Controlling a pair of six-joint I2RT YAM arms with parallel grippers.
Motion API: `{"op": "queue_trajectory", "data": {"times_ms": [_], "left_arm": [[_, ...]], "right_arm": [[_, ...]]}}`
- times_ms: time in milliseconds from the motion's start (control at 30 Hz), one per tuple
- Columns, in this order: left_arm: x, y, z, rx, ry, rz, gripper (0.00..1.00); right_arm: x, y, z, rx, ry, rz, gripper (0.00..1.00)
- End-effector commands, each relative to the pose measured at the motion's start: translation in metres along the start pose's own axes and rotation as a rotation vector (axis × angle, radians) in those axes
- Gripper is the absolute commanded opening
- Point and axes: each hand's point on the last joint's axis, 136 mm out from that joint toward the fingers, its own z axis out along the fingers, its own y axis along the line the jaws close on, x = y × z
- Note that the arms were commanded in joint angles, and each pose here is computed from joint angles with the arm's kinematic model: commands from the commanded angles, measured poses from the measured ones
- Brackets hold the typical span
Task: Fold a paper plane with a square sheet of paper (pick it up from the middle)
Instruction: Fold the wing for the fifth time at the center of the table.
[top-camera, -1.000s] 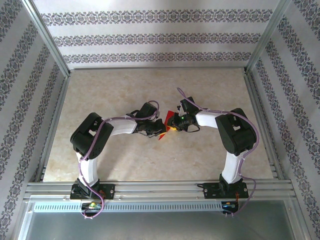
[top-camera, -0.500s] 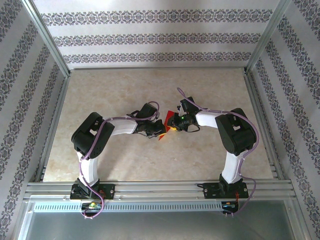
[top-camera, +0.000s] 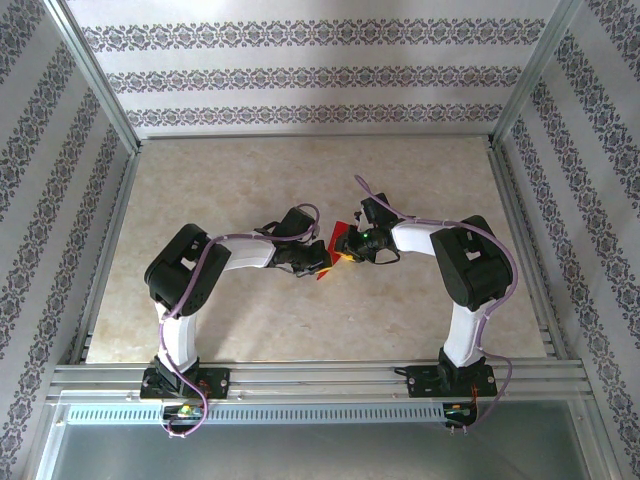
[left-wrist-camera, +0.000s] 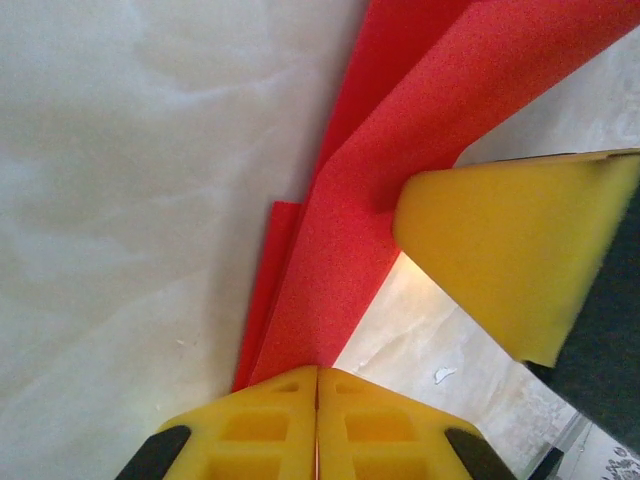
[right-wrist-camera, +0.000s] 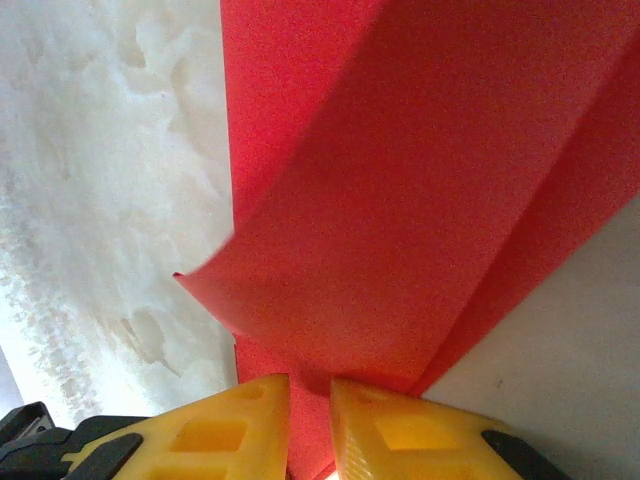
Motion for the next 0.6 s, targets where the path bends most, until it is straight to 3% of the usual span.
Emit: {"op": "queue_trajectory", "data": {"times_ms": [0,67,300,567], "left_arm": [[0.03,0.051,0.011,-0.181,0.087,-0.04,0.09],[0.03,0.048,0.01,-0.177,0.089,-0.038,0.09],[0.013,-0.012,-0.022,-0.058,0.019,0.045,0.11],[0.025,0.007,-0.014,-0.102,0.06,0.026,0.11]], "right_arm": [[0.014,-0.047,0.013,0.154,0.042,0.055,0.25],[0.013,-0.047,0.013,0.155,0.042,0.055,0.25],[0.014,-0.048,0.012,0.158,0.043,0.056,0.25],[0.014,-0.047,0.014,0.157,0.045,0.055,0.24]]}}
